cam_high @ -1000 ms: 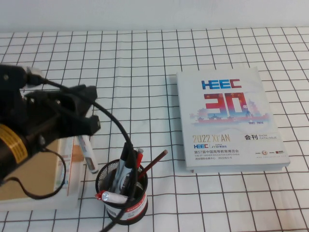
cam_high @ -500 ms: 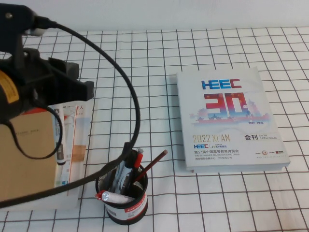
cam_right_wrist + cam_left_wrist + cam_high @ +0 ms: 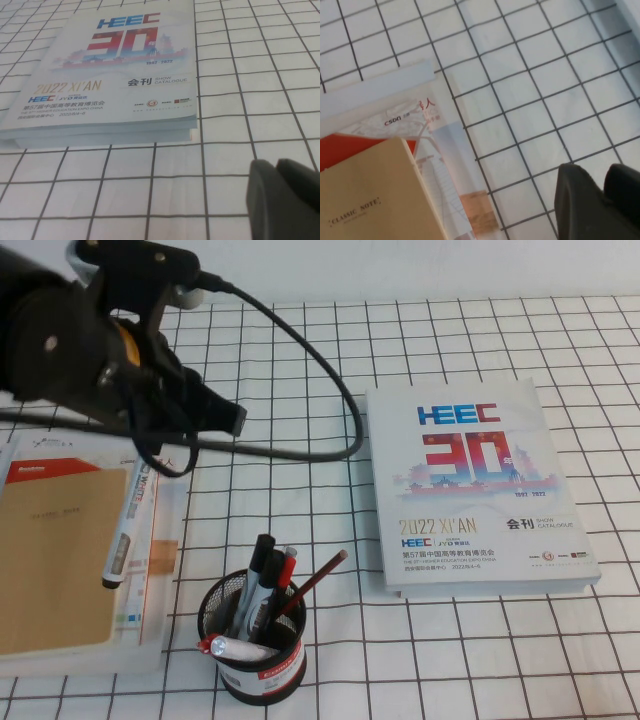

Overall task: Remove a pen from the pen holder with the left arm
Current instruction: 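Take a marker out of the pen holder and lay it on the table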

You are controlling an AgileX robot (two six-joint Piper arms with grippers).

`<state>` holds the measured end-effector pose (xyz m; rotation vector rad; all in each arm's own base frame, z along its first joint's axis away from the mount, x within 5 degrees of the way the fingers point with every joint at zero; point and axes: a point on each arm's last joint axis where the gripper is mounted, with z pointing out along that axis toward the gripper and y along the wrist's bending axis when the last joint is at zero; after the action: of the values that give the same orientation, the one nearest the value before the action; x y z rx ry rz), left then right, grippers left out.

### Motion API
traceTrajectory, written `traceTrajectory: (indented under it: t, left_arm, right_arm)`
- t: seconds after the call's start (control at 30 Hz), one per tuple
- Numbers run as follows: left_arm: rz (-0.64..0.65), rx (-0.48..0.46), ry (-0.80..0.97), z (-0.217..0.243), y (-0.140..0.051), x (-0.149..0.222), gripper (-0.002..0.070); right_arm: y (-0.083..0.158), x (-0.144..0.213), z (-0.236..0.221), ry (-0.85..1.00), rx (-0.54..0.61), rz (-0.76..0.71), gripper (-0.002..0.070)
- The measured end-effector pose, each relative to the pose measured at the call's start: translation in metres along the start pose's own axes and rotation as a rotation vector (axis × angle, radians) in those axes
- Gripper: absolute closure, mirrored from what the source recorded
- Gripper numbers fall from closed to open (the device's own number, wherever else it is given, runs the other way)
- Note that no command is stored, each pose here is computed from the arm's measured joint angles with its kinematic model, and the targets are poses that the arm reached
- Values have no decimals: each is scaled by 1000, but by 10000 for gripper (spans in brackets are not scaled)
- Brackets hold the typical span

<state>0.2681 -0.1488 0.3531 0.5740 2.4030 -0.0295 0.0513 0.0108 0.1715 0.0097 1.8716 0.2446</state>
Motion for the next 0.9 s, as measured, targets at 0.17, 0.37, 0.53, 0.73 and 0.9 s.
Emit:
traceTrajectory:
  t: [0.17, 0.37, 0.53, 0.73, 0.9]
  left_arm:
    - [3, -22, 121, 18, 1, -21, 596]
    - [-19, 34, 178, 48, 7, -36, 596]
    - [-77, 57, 236, 83, 20, -34, 596]
    - [-129, 93, 295, 134, 29, -29, 596]
    - [-158, 130, 292, 158, 27, -38, 596]
  right_arm:
    - [0, 0, 0, 0, 0, 0, 690]
    - [0, 0, 0, 0, 0, 0, 690]
    - [0, 0, 0, 0, 0, 0, 690]
    - [0, 0, 0, 0, 0, 0, 690]
    - [0, 0, 0, 0, 0, 0, 690]
